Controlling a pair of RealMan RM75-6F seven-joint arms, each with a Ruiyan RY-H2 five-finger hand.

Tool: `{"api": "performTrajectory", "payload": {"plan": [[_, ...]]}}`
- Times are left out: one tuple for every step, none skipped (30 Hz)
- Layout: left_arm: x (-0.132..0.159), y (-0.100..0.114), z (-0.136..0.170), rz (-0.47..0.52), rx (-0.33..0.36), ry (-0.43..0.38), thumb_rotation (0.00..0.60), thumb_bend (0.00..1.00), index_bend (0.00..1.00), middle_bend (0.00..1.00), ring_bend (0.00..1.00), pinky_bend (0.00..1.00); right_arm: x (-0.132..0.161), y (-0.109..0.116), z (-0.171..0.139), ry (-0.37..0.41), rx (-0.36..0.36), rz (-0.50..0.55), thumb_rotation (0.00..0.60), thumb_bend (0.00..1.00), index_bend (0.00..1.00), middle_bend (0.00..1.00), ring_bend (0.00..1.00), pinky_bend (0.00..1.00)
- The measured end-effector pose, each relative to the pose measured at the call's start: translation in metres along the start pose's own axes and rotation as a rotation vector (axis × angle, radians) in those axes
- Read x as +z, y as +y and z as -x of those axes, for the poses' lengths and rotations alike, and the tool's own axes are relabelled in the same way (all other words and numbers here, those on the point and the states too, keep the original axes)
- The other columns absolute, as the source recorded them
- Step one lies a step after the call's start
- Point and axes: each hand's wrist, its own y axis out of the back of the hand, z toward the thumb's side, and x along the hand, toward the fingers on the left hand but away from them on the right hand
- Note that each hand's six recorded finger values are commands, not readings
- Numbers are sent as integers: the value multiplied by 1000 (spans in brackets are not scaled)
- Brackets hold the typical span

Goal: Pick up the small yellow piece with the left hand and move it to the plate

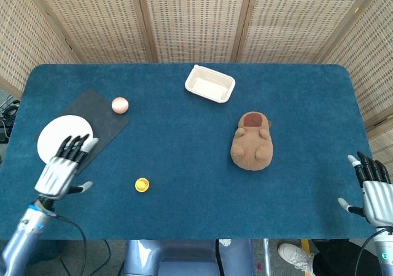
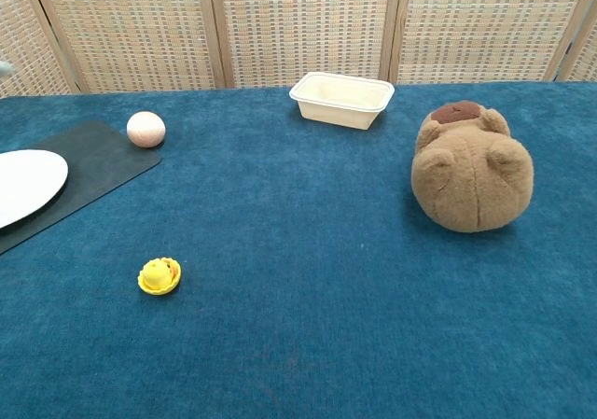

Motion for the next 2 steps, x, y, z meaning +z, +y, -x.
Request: {"api": "performTrajectory", "payload": {"plan": [[-14, 6, 14, 4, 15, 57, 600, 18, 0, 0, 0, 0, 0, 0, 0, 2, 0, 0, 600, 0, 83, 0, 0, 0], [-23, 10, 23, 9, 22, 93, 600, 18, 0, 0, 0, 0, 0, 0, 0, 4, -1, 0, 600, 0, 82, 0, 0, 0]]}}
